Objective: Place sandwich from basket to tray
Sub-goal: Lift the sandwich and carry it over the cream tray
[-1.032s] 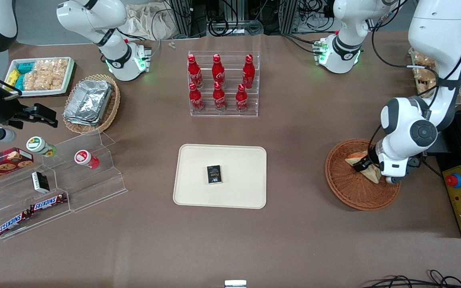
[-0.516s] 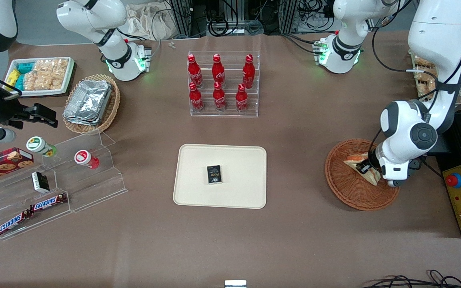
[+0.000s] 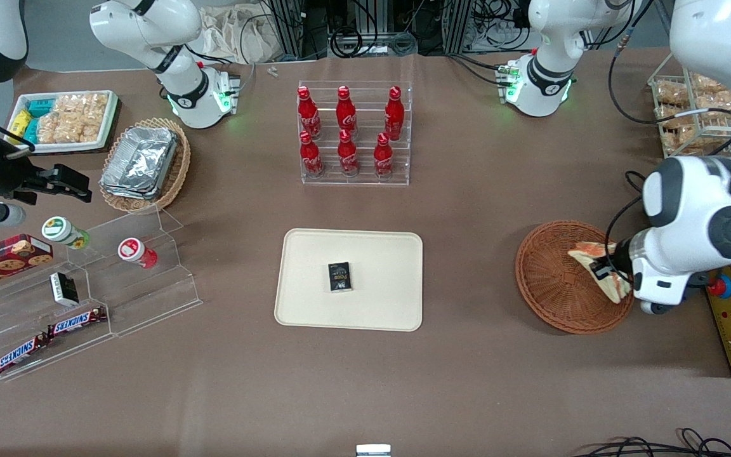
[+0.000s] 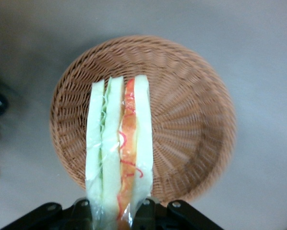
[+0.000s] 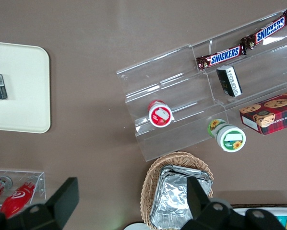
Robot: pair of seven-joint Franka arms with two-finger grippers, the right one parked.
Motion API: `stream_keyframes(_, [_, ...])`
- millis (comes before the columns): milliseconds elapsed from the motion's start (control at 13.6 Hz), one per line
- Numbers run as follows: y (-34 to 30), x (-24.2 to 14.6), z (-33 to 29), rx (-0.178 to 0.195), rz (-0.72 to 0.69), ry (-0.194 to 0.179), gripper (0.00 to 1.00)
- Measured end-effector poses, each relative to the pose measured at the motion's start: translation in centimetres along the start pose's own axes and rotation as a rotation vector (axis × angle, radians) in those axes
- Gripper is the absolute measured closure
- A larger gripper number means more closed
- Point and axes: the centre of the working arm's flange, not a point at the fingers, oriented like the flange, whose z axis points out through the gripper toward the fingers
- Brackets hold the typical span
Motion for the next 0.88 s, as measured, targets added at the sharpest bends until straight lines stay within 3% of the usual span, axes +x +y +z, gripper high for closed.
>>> stream_keyframes(221, [5.7, -3.3, -8.2, -0.009, 0.212, 0.020, 0.80])
stream_keyframes(442, [15.5, -9.5, -10.2, -0.032, 0.383, 0.059, 0.80])
stream_keyframes(663, [26.7, -15.6, -4.3, -0.029, 0.458, 0.028, 0.80])
stream_keyframes(884, [33.2, -17.9, 4.0, -0.045, 0.485, 0.012, 0.80])
